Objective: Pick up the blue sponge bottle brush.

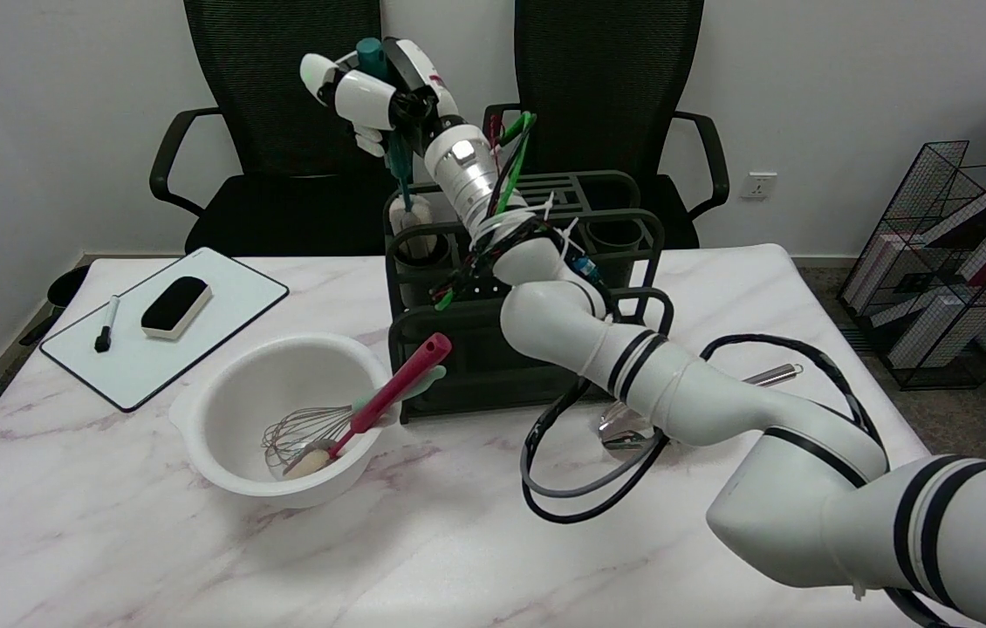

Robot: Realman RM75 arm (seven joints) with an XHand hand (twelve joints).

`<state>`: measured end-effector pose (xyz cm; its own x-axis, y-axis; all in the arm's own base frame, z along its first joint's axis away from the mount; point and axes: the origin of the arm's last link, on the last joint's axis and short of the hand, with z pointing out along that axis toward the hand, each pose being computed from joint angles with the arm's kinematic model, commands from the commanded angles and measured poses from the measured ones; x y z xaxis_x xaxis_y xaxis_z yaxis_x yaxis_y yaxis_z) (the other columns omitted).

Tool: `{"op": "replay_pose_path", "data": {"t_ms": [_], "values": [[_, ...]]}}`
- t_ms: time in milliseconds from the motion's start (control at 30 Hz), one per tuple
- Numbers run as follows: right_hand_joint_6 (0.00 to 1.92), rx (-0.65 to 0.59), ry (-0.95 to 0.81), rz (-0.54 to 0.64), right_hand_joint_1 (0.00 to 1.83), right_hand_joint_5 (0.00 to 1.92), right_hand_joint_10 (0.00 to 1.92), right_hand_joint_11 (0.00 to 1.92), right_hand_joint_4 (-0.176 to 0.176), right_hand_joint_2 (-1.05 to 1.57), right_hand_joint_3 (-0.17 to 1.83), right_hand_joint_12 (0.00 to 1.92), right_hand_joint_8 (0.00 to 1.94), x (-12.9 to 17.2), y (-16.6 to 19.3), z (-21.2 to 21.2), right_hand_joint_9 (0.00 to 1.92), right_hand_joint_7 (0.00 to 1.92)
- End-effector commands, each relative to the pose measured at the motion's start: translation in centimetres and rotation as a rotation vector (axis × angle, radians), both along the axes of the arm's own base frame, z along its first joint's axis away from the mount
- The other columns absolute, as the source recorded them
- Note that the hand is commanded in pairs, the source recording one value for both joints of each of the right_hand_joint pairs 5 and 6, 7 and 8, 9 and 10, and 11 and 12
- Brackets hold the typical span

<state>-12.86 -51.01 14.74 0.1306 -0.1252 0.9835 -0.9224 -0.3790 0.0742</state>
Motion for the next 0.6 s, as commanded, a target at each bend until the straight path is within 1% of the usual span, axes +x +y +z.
{"op": "replay_pose_path", "data": {"t_ms": [33, 300, 600], "values": [[1.92, 0.016, -0.026, 0.094, 0.95, 1.92, 1.92, 1.81, 0.0, 1.3, 0.74, 1.81, 1.92, 3.4, 0.7, 1.1, 1.92, 1.92], [1.92, 0.005, -0.031, 0.125, 0.95, 1.92, 1.92, 1.83, 0.0, 1.32, 0.73, 1.83, 1.92, 4.4, 1.0, 2.1, 1.92, 1.92], [1.92, 0.02, -0.006, 0.19, 0.93, 1.92, 1.92, 1.85, 0.0, 1.33, 0.73, 1.85, 1.92, 6.4, 2.1, 2.9, 1.92, 1.92]]}}
